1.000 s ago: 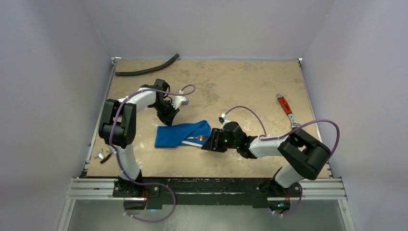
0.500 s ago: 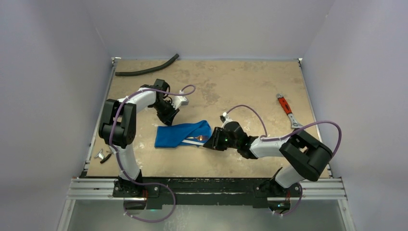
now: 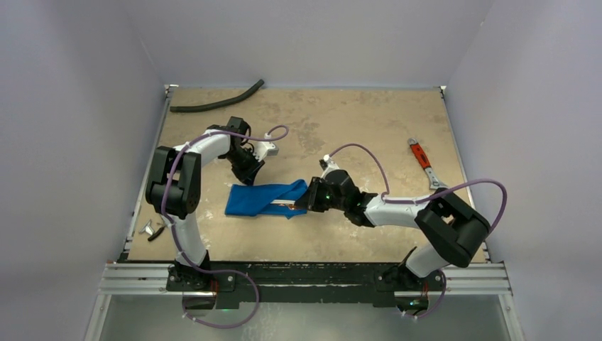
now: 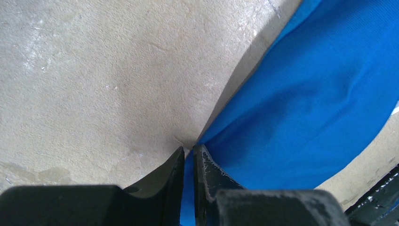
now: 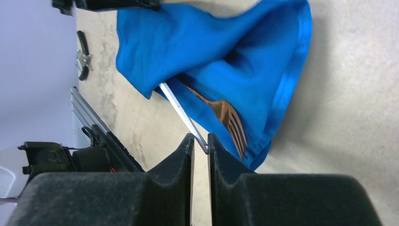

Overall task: Fold the napkin into a case and place the utensils inside
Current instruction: Move the utensils to the folded napkin.

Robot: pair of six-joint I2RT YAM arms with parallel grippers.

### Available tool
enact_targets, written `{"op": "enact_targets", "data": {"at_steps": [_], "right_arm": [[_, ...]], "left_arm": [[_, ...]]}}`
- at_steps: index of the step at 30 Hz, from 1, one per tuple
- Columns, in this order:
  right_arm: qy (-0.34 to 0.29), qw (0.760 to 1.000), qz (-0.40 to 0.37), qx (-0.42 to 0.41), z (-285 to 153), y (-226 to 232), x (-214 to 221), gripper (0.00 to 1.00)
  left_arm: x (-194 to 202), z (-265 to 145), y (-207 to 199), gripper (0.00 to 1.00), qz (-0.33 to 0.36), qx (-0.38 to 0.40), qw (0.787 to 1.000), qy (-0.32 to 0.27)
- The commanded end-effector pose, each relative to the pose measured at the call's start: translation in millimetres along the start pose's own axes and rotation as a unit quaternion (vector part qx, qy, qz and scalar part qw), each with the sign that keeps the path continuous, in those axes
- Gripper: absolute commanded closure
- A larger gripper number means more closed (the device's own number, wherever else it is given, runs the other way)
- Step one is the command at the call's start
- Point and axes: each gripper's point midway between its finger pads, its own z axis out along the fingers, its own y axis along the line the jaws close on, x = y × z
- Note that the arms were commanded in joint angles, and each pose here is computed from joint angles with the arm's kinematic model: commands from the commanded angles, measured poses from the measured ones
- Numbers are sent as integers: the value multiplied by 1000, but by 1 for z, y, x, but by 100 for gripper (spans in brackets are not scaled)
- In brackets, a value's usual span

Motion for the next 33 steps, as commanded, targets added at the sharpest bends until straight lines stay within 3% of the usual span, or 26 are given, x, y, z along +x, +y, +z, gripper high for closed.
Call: {"op": "enact_targets", "data": {"at_steps": [1,9,15,19,22,29,33], "right_arm": [[2,1000,-16,6,7,7,-7,87],[7,999,-32,39,18,1,-14,88],[14,997,-37,70,10,-15,-7,72],[-2,996,-37,78,-3,-26,-4,52],[-6,996,-36,79,-15,-25,-4,45],[-48,994,-59,84,-38,-1,-38,44],[-58,992,-65,89,-46,-4,-48,43]], "left_arm": [[15,12,-1,88,13,8,999,28],[16,13,-3,88,13,11,999,30],[19,12,-4,88,14,12,999,34],[21,11,-3,88,17,7,999,37],[24,10,-2,88,14,3,999,40],[11,-5,7,88,-7,-11,1000,24],[-9,-29,15,79,-19,-34,999,3]]}}
